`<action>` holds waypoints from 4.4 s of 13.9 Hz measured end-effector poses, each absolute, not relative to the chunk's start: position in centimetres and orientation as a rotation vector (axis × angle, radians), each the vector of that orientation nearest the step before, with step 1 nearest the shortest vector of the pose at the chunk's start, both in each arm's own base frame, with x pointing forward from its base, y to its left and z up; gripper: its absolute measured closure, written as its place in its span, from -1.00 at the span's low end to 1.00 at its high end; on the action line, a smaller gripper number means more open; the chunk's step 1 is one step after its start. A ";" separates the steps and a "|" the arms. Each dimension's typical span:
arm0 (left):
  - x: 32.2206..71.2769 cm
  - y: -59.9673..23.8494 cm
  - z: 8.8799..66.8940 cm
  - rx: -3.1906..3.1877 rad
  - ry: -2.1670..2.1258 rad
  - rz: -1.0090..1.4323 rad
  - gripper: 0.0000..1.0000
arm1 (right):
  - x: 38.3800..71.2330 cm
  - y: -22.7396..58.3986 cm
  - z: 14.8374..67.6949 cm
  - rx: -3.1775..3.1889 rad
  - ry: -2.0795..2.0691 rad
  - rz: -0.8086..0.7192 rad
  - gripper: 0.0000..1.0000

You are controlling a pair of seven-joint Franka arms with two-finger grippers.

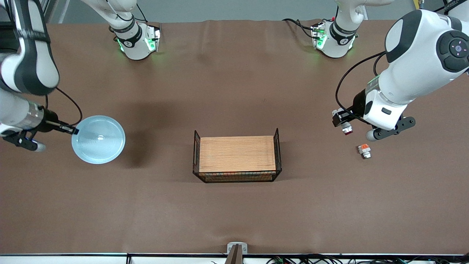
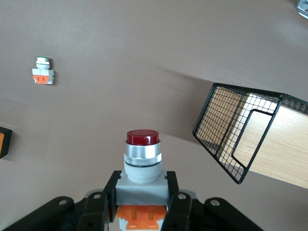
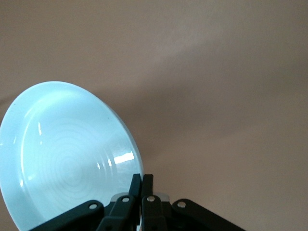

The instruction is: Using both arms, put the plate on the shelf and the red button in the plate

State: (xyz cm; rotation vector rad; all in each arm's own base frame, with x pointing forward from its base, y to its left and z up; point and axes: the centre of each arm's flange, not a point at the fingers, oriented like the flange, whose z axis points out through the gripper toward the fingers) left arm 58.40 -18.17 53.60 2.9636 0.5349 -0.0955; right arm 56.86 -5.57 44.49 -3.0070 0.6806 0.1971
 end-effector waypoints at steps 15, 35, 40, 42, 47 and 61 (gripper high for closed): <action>58.5 -18.3 54.4 2.933 0.663 -0.084 0.17 | 50.0 30.9 59.8 -2.447 1.801 0.122 0.95; 55.4 -28.1 56.6 2.674 1.318 -0.146 0.17 | 49.6 51.5 44.1 -2.070 2.283 -0.124 0.95; 56.9 -32.7 54.0 2.486 1.597 -0.211 0.17 | 50.2 52.6 42.3 -2.041 2.289 -0.134 0.95; 57.5 -34.5 51.9 2.429 1.667 -0.237 0.17 | 50.4 53.2 41.8 -2.030 2.291 -0.158 0.95; 58.0 -36.7 49.3 2.354 1.776 -0.251 0.17 | 51.2 53.7 40.1 -2.027 2.284 -0.182 0.95; 59.3 -38.3 46.7 2.344 1.775 -0.230 0.17 | 52.0 53.9 38.8 -2.029 2.248 -0.238 0.05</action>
